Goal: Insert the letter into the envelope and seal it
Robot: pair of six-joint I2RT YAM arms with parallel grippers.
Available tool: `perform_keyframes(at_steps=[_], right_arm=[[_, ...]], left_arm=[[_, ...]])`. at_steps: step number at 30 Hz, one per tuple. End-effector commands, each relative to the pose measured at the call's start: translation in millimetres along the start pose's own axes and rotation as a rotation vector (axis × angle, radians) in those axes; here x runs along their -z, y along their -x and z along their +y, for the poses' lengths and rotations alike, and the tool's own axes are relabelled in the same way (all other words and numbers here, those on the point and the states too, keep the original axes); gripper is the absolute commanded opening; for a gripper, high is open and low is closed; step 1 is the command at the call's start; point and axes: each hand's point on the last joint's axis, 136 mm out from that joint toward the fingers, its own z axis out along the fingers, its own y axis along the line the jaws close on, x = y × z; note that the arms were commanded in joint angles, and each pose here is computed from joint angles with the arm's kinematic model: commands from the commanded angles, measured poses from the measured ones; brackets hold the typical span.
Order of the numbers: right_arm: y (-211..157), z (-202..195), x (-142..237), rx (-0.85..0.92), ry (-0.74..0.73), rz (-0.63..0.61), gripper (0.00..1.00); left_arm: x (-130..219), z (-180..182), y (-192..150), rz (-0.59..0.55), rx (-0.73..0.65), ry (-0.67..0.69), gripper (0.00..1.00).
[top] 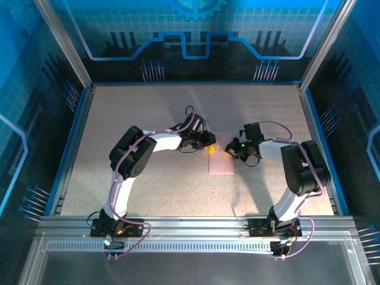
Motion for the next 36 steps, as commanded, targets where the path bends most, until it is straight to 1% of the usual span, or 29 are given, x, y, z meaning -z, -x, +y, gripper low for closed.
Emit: perform_keyframes(at_steps=[1, 5, 14, 23, 29, 36], right_arm=[[-5, 7, 9, 0.012, 0.004, -0.007, 0.00], [-17, 3, 8, 0.004, -0.001, 0.000, 0.00], [-45, -31, -6, -0.046, -0.062, 0.046, 0.00], [-48, -45, -2, -0.042, -0.103, 0.038, 0.00], [-38, -37, 7, -0.034, -0.082, 0.015, 0.00], [-17, -5, 28, 0.020, -0.034, -0.041, 0.00]], left_arm=[[-1, 21, -29, 0.083, 0.043, 0.089, 0.00], [-2, 20, -29, 0.082, 0.045, 0.086, 0.00], [0, 19, -29, 0.078, 0.044, 0.080, 0.00], [2, 18, -29, 0.076, 0.042, 0.076, 0.00], [6, 13, -27, 0.065, 0.032, 0.070, 0.00], [16, -5, -22, 0.048, -0.037, 0.018, 0.00]])
